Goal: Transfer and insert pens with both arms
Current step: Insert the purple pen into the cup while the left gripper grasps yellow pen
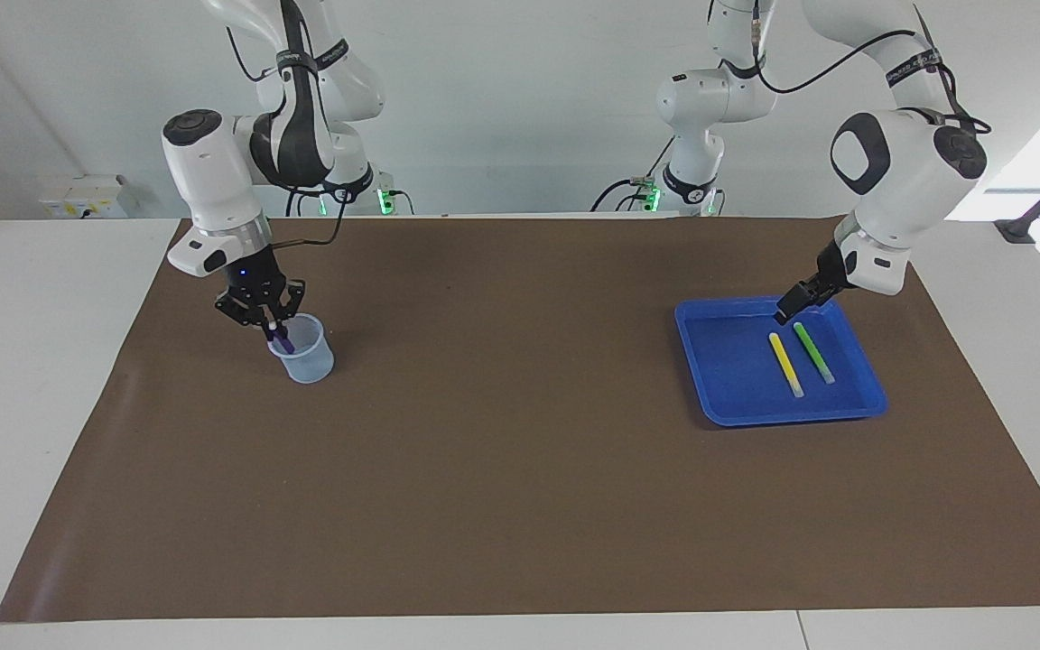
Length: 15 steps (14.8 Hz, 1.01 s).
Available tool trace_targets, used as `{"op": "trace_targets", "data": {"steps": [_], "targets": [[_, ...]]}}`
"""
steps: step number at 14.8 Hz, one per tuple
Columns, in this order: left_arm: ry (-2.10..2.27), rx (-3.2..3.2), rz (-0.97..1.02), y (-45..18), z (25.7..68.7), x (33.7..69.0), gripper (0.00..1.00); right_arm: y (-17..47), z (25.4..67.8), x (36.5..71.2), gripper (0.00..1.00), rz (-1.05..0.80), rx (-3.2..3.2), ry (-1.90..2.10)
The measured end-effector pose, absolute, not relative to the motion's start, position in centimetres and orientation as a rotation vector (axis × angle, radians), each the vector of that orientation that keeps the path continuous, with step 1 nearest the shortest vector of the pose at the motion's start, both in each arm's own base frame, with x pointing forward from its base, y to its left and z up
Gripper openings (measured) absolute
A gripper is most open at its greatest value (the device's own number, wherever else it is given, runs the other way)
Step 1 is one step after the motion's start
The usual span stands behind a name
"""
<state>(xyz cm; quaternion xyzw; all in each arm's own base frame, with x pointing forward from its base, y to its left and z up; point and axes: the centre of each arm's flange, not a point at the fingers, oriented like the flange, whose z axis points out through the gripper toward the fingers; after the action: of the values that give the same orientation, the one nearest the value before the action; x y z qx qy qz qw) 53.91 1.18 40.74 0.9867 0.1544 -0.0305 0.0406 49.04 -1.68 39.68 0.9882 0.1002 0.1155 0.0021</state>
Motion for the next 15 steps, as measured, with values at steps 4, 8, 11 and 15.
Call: {"op": "trace_targets", "data": {"steps": [4,8,11,15], "targets": [[0.411,3.037,-0.087,1.8,36.0,54.5,1.00,-2.0,38.8,48.8,0.18,0.366,3.099,0.303],[0.392,3.046,-0.067,1.8,32.4,53.2,1.00,-2.3,38.7,48.7,0.18,0.369,3.099,0.292],[0.370,3.052,-0.048,1.8,31.0,52.5,0.99,-2.3,38.7,48.7,0.20,0.368,3.099,0.291],[0.235,3.094,-0.034,1.9,30.1,52.7,0.93,-2.4,38.5,48.8,0.56,0.363,3.100,0.291]]}}
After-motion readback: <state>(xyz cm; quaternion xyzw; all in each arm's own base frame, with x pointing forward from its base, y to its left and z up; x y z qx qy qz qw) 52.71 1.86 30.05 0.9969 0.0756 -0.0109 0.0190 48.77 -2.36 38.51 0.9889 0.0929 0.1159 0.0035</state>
